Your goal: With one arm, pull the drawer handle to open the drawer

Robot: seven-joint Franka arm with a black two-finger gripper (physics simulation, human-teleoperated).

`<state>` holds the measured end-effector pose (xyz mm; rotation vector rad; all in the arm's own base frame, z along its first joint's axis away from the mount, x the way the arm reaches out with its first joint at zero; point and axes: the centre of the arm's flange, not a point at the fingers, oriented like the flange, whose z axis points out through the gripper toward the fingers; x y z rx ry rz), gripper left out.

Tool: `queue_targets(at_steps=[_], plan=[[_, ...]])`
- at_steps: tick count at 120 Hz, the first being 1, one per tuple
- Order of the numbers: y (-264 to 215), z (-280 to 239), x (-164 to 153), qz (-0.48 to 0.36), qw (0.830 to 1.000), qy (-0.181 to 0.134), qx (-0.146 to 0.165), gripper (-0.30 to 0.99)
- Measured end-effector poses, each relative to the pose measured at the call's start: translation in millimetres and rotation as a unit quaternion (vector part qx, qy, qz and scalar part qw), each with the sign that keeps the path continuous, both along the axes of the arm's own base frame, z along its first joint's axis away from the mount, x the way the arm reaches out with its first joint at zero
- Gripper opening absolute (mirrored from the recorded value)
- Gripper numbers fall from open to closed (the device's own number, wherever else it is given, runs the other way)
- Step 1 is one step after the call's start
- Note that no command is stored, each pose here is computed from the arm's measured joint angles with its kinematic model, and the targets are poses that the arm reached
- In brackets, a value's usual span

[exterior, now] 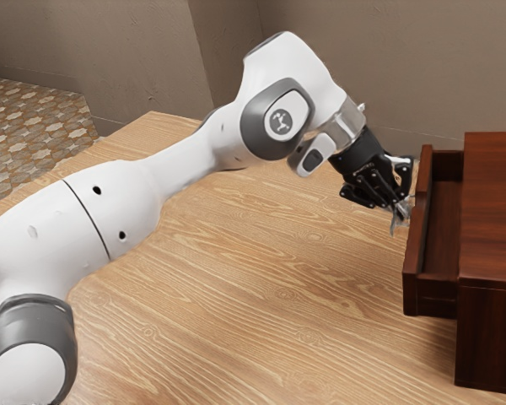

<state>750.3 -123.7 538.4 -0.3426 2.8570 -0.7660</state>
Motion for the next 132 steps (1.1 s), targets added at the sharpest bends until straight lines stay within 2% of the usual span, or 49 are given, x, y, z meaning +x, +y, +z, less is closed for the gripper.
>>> queue_targets(at_steps=[22,49,90,132], plan=[[19.6,14.6,-19.1,0.009,1.000,0.007,0.018,-0.09],[44.6,12.1,-27.8,0.023,0.999,0.018,0.023,-0.09],[86.5,19.2,-47.9,0.050,0.997,0.026,0.050,-0.09],[99.5,20.4,-52.9,0.057,0.996,0.030,0.054,-0.07]])
